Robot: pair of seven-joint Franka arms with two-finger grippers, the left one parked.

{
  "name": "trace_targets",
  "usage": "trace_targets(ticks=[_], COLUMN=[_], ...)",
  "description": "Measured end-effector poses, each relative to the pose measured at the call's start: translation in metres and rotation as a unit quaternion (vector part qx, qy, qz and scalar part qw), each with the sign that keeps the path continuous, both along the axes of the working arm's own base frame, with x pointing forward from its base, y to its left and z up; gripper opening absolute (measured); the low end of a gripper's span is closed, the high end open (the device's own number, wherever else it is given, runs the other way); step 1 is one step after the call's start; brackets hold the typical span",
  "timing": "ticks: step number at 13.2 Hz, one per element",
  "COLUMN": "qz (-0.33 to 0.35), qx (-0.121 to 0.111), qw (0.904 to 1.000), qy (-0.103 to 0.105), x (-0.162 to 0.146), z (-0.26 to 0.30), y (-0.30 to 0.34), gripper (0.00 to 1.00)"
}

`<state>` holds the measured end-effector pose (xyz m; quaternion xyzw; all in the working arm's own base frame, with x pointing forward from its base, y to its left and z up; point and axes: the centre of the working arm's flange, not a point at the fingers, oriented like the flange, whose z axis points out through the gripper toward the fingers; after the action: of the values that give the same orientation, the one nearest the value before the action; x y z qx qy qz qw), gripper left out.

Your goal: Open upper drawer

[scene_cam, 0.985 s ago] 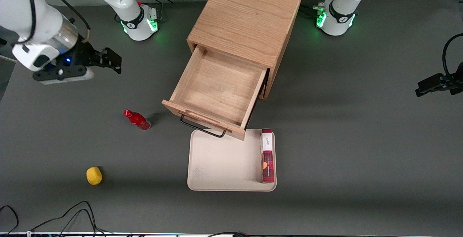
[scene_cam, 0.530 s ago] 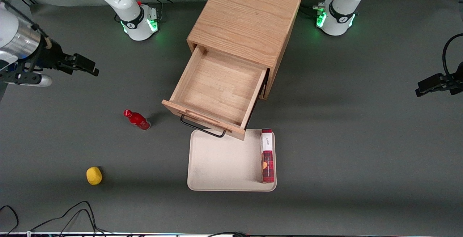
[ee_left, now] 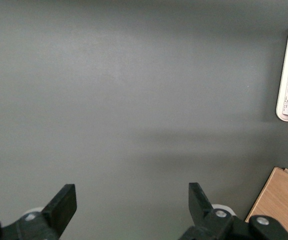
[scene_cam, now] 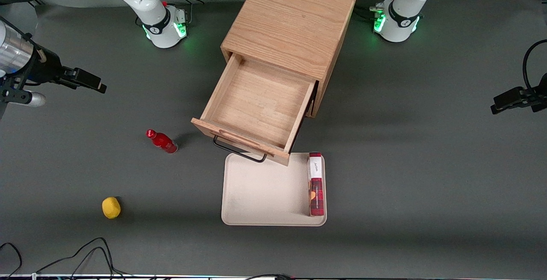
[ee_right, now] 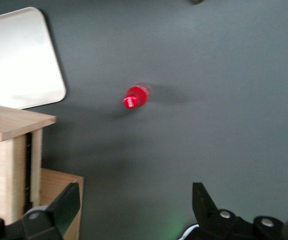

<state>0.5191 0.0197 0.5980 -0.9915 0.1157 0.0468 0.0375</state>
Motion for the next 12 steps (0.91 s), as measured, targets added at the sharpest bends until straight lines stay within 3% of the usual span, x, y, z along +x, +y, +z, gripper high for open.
trace_targets(ticks=[2,9,12], qz=[0.001,0.026,0.050], qx=[-0.019,-0.024,-0.039], qw=[0.9998,0.9994,0.9980], qy=[-0.004,-0.002,0.008], x=[-0.0023,-0.0058,-0.0083], z=[0.0038,0.0062,0.0051], y=[-0.0030,-0.0034,-0.0070], gripper=[1.00,1.00,1.00])
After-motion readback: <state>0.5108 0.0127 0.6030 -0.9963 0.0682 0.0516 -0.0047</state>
